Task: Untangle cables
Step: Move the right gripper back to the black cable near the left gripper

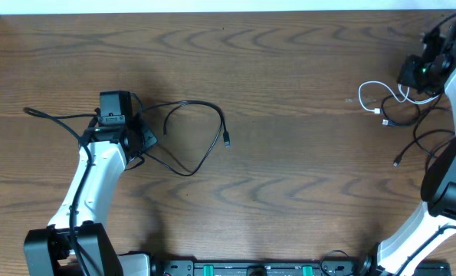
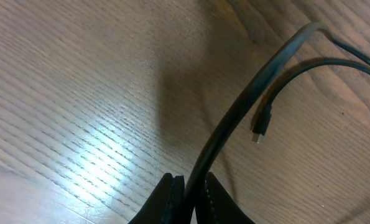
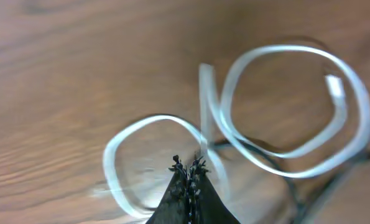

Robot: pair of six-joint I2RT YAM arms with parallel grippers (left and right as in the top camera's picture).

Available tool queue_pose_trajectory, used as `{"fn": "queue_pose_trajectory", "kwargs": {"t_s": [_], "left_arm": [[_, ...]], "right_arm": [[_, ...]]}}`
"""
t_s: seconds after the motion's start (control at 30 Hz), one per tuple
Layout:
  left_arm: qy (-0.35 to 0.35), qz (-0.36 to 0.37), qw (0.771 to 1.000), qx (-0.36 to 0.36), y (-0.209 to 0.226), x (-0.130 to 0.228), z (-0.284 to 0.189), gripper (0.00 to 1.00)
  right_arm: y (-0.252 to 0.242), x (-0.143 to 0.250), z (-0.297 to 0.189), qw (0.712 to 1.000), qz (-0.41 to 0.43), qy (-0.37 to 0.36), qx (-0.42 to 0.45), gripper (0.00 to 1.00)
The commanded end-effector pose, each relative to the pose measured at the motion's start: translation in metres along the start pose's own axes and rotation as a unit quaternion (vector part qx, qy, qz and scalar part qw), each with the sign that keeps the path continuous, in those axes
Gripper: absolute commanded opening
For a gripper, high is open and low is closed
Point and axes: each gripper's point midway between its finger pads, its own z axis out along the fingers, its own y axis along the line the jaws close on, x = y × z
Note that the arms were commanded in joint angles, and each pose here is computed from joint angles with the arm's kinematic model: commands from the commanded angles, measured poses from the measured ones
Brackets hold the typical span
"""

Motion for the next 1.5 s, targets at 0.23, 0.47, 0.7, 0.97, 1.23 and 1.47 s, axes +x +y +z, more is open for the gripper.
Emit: {"fn": "queue_pose_trajectory", "kwargs": {"t_s": [0.23,0.47,0.7,0.97,1.23,1.47], "left_arm": [[0.007,-0.003,1.0,-0.007,0.004,0.005,0.005,0.15],[0.002,-0.003,1.0,-0.004,0.003,0.002,0.005,0.15],[0.002,-0.003,1.0,-0.004,0.003,0.002,0.005,0.15],[0.004,-0.023,1.0,-0.003,0.001,0.002,0.01,0.14],[0.025,-0.014,0.997,0.074,-0.039,0.01,0.015,0.14],[0.042,0.01,0.996,0.078,-0.06,0.026,0.033,0.14]], "right_arm": [[-0.061,0.019,0.014,0.99,0.043,0.03,0.128,0.04],[0.001,0.016,0.02,0.998,0.037,0.031,-0.048,0.18],[0.061,0.018,0.017,0.989,-0.001,0.034,-0.146,0.29],[0.139,0.035,0.017,0.98,-0.072,0.049,-0.181,0.36],[0.226,0.065,0.011,0.961,-0.156,0.057,-0.221,0.39],[0.32,0.108,-0.006,0.93,-0.246,0.049,-0.269,0.51]]}}
